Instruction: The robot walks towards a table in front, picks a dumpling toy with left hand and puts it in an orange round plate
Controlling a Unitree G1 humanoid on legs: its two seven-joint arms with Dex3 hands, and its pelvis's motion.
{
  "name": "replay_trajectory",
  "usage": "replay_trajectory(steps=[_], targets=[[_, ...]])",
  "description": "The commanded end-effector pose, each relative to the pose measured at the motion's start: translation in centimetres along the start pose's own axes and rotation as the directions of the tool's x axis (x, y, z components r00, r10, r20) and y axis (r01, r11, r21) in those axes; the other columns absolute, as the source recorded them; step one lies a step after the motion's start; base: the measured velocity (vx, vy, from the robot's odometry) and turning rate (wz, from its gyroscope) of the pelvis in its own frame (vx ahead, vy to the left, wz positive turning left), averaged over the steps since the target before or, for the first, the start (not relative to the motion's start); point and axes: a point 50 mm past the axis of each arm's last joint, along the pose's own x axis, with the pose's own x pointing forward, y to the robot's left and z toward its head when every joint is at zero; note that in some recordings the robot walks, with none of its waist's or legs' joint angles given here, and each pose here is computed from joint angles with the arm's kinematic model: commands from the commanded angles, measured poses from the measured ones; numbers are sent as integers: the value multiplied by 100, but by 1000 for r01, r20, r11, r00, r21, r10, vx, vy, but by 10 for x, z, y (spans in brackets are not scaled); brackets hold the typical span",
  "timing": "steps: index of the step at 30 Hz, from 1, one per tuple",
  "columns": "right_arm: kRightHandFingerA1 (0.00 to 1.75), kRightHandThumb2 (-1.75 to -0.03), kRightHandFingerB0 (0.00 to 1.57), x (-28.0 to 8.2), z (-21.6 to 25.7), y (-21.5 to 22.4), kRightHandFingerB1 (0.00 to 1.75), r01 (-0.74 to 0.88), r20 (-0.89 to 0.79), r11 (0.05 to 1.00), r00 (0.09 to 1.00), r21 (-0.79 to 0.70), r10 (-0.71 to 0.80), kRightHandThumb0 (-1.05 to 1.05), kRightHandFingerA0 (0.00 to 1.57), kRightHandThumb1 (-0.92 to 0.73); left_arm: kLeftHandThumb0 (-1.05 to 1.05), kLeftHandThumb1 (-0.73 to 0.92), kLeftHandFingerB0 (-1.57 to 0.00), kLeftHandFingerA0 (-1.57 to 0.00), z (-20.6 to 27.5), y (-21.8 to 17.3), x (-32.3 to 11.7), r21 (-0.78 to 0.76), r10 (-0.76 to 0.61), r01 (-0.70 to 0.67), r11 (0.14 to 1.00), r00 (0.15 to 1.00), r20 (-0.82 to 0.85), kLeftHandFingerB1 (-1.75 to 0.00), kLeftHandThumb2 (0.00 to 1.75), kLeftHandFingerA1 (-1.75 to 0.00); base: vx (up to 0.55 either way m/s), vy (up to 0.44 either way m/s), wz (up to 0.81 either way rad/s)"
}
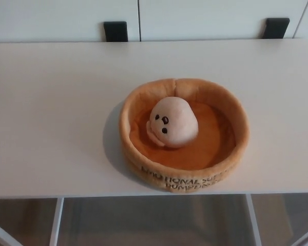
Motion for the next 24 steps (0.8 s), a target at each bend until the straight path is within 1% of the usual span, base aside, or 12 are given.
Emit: replay_trajectory(steps=[1, 2, 8, 9, 10, 11, 12, 17, 18, 19, 21, 24], targets=[[46, -57, 49, 2, 7, 3, 38, -4, 22, 998, 1000, -60, 5, -38, 64, -59, -42, 78, -42, -52, -33, -16, 25, -179, 201, -245, 953, 952, -230, -35, 63, -42, 0, 0, 0], [46, -57, 48, 2, 7, 3, 38, -1, 21, 998, 1000, -55, 3, -38, 63, -58, -42, 78, -42, -53, -31, -15, 26, -205, 214, -259, 944, 952, -218, -36, 63, -42, 0, 0, 0], [46, -58, 48, 3, 11, 3, 37, -6, 21, 998, 1000, -62, 7, -40, 65, -61, -43, 77, -42, -51, -31, -11, 25, -231, 225, -266, 936, 956, -190, -37, 63, -42, 0, 0, 0], [44, -58, 47, 2, 8, 3, 37, -10, 19, 997, 1000, -70, 11, -38, 59, -61, -43, 76, -46, -52, -35, -12, 23, -233, 218, -264, 936, 955, -203, -38, 63, -44, 0, 0, 0], [44, -58, 47, 2, 7, 3, 37, -12, 19, 997, 1000, -74, 13, -38, 59, -61, -43, 76, -46, -52, -37, -12, 23, -234, 216, -263, 936, 954, -209, -38, 63, -44, 0, 0, 0], [57, -78, 41, 2, 6, 4, 48, -9, 11, 998, 1000, -66, 9, -45, 55, -49, -41, 73, -46, -51, -39, -12, 22, -254, 201, -254, 933, 955, -217, -38, 62, -44, 0, 0, 0], [46, -57, 47, 2, 6, 3, 37, -5, 10, 998, 1000, -63, 6, -38, 63, -59, -40, 72, -47, -51, -39, -11, 22, -263, 195, -251, 932, 956, -220, -38, 61, -43, 0, 0, 0], [46, -57, 47, 2, 7, 2, 37, -3, 13, 998, 1000, -64, 3, -38, 63, -59, -40, 72, -47, -51, -39, -10, 23, -265, 200, -256, 930, 954, -223, -38, 61, -43, 0, 0, 0], [47, -60, 50, 2, 8, 1, 39, -1, 20, 998, 1000, -62, 3, -37, 62, -65, -42, 69, -49, -52, -39, -8, 22, -256, 196, -252, 933, 955, -223, -38, 61, -43, 0, 0, 0], [47, -60, 50, 2, 9, -1, 39, 0, 29, 998, 1000, -60, 2, -37, 62, -65, -42, 69, -49, -52, -39, -6, 22, -246, 192, -246, 937, 956, -223, -38, 61, -43, 0, 0, 0], [49, -60, 50, 1, 11, -6, 40, 10, 45, 998, 999, -63, -7, -37, 63, -66, -43, 67, -45, -48, -35, -1, 23, -251, 197, -248, 936, 957, -211, -37, 60, -42, 0, 0, 0], [49, -60, 50, 1, 13, -8, 40, 19, 53, 998, 998, -67, -15, -37, 63, -66, -43, 67, -45, -48, -33, 1, 24, -265, 199, -250, 931, 959, -203, -37, 60, -42, 0, 0, 0]])
